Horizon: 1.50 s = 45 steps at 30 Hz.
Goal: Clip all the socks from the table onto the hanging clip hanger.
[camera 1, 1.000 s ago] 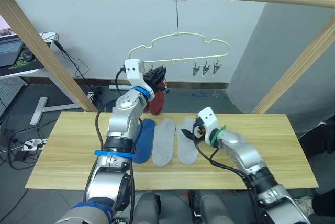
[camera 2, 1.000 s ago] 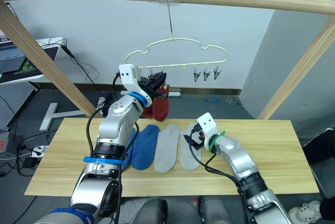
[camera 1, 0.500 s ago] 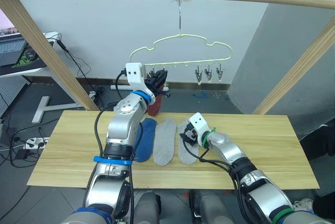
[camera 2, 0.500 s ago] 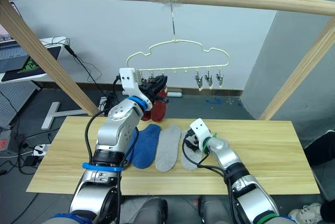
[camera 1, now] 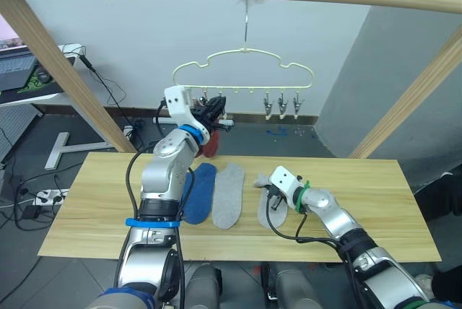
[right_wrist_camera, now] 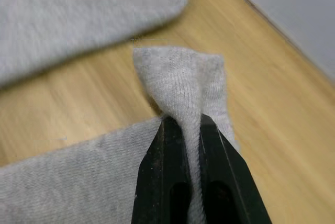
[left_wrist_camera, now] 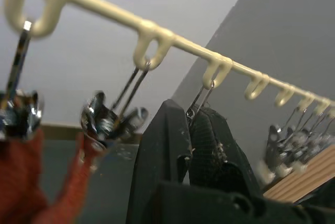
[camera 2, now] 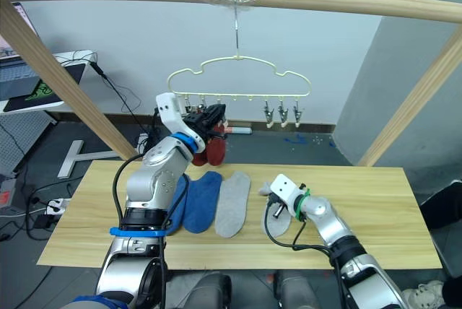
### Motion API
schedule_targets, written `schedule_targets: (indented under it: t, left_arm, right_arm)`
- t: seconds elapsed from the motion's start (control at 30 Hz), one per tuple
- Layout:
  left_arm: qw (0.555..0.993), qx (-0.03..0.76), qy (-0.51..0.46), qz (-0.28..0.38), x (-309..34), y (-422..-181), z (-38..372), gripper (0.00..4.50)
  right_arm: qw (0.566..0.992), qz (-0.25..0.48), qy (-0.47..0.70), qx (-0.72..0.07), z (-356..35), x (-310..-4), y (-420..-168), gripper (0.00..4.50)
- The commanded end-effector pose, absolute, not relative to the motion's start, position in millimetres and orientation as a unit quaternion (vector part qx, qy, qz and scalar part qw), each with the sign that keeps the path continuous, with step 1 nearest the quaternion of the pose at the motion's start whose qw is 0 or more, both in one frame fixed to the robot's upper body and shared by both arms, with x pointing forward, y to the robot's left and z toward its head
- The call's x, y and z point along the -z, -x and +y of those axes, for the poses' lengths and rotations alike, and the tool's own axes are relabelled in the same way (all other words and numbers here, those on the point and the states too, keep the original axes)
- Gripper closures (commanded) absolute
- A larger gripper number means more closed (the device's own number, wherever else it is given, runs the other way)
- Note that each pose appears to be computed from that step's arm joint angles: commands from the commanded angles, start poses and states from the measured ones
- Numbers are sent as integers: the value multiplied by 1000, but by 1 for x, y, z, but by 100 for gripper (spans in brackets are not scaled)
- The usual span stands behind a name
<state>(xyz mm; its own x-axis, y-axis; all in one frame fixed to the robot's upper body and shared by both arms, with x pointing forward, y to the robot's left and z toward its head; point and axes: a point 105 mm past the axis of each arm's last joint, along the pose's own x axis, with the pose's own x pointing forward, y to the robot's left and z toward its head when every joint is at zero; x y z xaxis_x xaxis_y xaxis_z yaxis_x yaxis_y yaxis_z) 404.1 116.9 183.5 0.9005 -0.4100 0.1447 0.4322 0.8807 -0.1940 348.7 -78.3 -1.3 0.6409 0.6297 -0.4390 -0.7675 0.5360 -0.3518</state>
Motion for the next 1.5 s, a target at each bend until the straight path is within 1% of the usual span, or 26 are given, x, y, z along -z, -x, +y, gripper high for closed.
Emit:
schedule_targets:
  t: [0.03, 0.07, 0.1, 0.13, 0.2, 0.3, 0.4, 0.57, 0.7, 0.83, 1.2, 1.5]
  left_arm:
    - [955, 218, 198, -27, -183, -398, 126, 444]
    - [945, 225, 236, -9, -180, -395, 128, 444]
    - [930, 238, 279, 11, -177, -390, 128, 444]
    - [920, 249, 303, 23, -176, -387, 127, 444]
    - [908, 257, 329, 35, -177, -383, 128, 444]
    - [891, 278, 358, 32, -186, -379, 122, 444]
    - [888, 288, 356, 35, -188, -376, 117, 444]
    - [887, 285, 361, 35, -188, -377, 114, 444]
    - [887, 291, 357, 34, -189, -376, 113, 444]
    - [885, 292, 362, 33, -189, -375, 112, 444]
    - [875, 300, 379, 29, -195, -372, 108, 444]
    - [877, 315, 362, 25, -196, -367, 107, 444]
  right_arm:
    - [863, 37, 273, -425, -59, -43, -350, 449]
    - [861, 9, 276, -428, -55, -57, -350, 449]
    - [853, -38, 291, -431, -49, -80, -349, 449]
    - [847, -67, 302, -432, -45, -93, -347, 449]
    - [844, -95, 310, -428, -42, -108, -346, 449]
    - [848, -128, 304, -415, -35, -128, -347, 449]
    - [848, -152, 302, -408, -29, -141, -348, 449]
    - [844, -174, 296, -412, -18, -156, -347, 449]
    - [838, -185, 297, -419, -12, -162, -344, 449]
    - [832, -191, 303, -424, -9, -164, -342, 449]
    - [835, -197, 292, -422, -2, -171, -344, 449]
    - [840, -197, 296, -411, -3, -174, -350, 449]
